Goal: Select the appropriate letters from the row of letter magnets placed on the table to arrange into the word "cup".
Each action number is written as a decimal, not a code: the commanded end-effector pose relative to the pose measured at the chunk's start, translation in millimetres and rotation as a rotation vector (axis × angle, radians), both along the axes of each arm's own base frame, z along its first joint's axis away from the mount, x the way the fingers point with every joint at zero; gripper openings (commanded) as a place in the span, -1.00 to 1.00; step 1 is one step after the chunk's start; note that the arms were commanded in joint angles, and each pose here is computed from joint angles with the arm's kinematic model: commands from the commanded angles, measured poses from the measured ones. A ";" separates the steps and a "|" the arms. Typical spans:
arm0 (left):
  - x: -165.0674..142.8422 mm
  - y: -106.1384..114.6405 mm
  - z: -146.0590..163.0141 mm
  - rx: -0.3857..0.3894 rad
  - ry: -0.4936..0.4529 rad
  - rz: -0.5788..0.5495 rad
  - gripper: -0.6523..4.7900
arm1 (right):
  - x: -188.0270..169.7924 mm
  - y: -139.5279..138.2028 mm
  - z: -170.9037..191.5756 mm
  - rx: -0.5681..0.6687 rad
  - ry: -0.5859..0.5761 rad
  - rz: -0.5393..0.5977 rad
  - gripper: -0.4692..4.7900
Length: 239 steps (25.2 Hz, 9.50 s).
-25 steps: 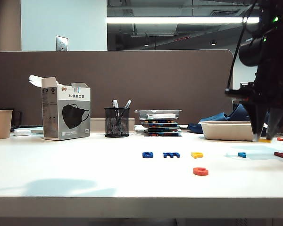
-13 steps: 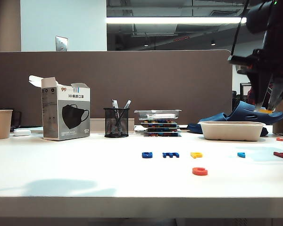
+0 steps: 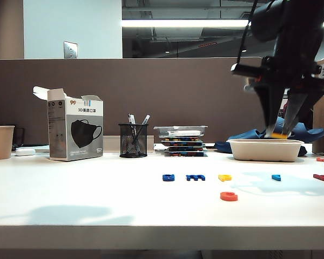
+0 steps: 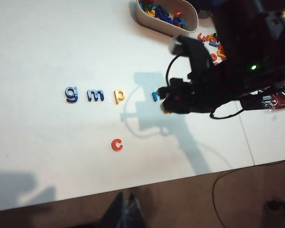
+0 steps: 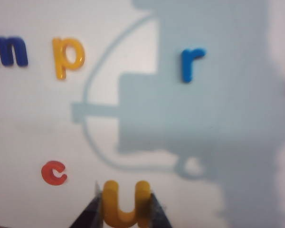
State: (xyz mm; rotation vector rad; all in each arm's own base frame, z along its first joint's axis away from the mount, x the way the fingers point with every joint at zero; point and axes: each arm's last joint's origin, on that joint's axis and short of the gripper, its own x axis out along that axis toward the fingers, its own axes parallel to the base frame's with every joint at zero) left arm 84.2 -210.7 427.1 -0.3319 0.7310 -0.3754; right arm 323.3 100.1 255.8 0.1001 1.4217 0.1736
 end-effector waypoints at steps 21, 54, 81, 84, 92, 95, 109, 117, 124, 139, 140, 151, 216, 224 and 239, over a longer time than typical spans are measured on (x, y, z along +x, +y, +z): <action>-0.2 0.9 1.6 -0.001 -0.008 0.002 -0.78 | -41.6 43.0 -80.7 -0.024 0.062 0.004 -0.38; -0.2 0.9 1.6 -0.001 -0.008 0.002 -0.78 | -39.9 43.4 -81.5 -0.016 0.040 0.002 -0.03; -0.1 0.9 1.6 -0.001 -0.008 0.002 -0.78 | -8.9 57.2 7.9 0.038 -0.124 0.003 -0.02; -0.1 0.9 1.6 -0.001 -0.008 0.002 -0.78 | -4.7 58.8 22.5 0.044 -0.166 -0.001 -0.01; -0.1 0.9 1.6 -0.001 -0.008 0.002 -0.78 | 18.4 69.6 31.8 0.007 -0.148 0.023 0.32; -0.1 1.0 1.6 -0.001 -0.008 0.002 -0.78 | 25.8 72.7 25.7 -0.018 -0.138 0.035 0.32; -0.2 0.9 1.6 -0.001 -0.008 0.002 -0.78 | 48.3 82.0 -25.7 -0.094 -0.066 0.083 0.32; -0.2 0.9 1.6 -0.001 -0.008 0.002 -0.78 | 55.6 83.1 -38.4 -0.110 -0.084 0.149 0.31; -0.1 1.0 1.5 -0.001 -0.008 0.002 -0.78 | 57.9 77.8 -46.0 -0.109 -0.062 0.129 0.31; -0.1 0.9 1.6 -0.001 -0.008 0.002 -0.78 | 61.9 75.0 -61.1 -0.067 -0.032 0.050 0.31; -0.1 0.9 1.6 -0.001 -0.008 0.002 -0.78 | 62.0 75.0 -61.6 -0.068 -0.031 0.050 0.31; -0.1 0.9 1.6 -0.001 -0.008 0.002 -0.78 | 63.0 75.3 -66.2 -0.068 -0.016 0.014 0.30; -0.1 0.9 1.6 -0.001 -0.008 0.002 -0.78 | 63.8 75.8 -81.5 -0.096 0.032 0.061 -0.07; -0.1 0.9 1.6 -0.001 -0.008 0.002 -0.78 | 64.1 76.0 -81.4 -0.095 0.029 0.061 -0.07; -0.2 0.9 1.6 -0.001 -0.008 0.002 -0.78 | 63.1 77.2 -81.5 -0.091 0.038 0.042 -0.07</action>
